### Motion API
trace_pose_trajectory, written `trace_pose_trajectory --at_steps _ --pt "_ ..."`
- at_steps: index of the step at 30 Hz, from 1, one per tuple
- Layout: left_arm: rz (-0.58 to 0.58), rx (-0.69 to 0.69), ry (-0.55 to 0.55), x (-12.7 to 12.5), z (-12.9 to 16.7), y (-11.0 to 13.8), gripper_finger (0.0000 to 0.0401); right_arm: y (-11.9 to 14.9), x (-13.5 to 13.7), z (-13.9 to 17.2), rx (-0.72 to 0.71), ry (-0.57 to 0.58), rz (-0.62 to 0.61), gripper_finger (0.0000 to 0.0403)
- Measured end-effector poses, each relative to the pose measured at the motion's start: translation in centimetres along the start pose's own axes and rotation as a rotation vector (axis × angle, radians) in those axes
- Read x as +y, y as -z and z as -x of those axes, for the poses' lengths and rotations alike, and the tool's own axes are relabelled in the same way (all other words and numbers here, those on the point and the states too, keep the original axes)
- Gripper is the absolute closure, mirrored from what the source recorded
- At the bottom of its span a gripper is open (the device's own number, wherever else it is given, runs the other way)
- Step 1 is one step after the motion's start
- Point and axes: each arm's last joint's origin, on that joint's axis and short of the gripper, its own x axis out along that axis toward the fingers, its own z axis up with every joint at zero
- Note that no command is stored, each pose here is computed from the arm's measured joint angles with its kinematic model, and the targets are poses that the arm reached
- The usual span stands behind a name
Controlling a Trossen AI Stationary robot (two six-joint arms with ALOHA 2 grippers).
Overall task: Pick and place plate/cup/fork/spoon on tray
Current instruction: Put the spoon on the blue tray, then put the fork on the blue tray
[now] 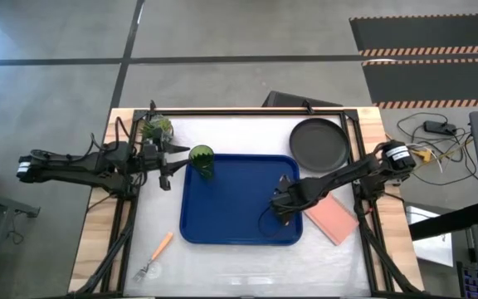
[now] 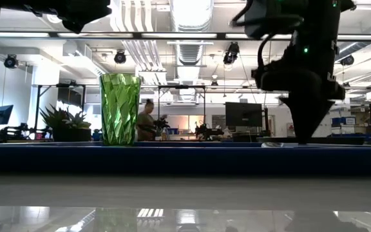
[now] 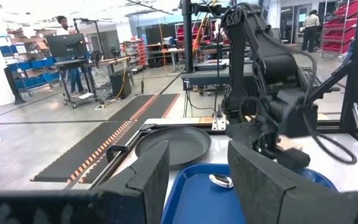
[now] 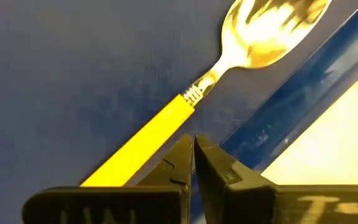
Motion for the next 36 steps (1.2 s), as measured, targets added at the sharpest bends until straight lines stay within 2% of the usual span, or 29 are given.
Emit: trace_pose_trajectory --at_steps 4,9,15,19,24,28,32,36 --pt "0.026 0.006 0.001 0.0 -0.1 0.1 0.0255 0.2 -0.4 2.1 -0.099 -0.025 0.038 0.0394" --pt "0.150 0.044 0.041 -0.5 -0.8 0.6 0.0255 0.5 -1.2 5.0 -0.325 -0.037 0.135 0.0394" --pt "0.318 0.116 0.169 -2.0 -1.9 0.7 0.0255 0.6 -1.6 6.1 -0.599 -0.195 0.287 0.0394" --pt "0.425 0.126 0.240 -3.1 -2.3 -0.8 0.0259 1.1 -2.8 5.9 -0.760 -0.233 0.366 0.0394" --pt "0.521 0.071 0.324 -3.8 -1.8 -4.5 0.0280 2.0 -4.5 5.6 -0.912 -0.298 0.422 0.0394" --pt "0.615 0.073 0.388 -4.8 -1.8 -6.2 0.0296 2.5 -5.8 6.1 -1.017 -0.336 0.452 0.0394" --pt "0.731 0.127 0.431 -6.2 -2.5 -7.2 0.0310 2.9 -7.0 7.3 -1.123 -0.360 0.484 0.0394" --pt "0.867 0.269 0.497 -9.1 -3.4 -6.9 0.0323 3.1 -7.7 8.7 -1.205 -0.400 0.512 0.0394"
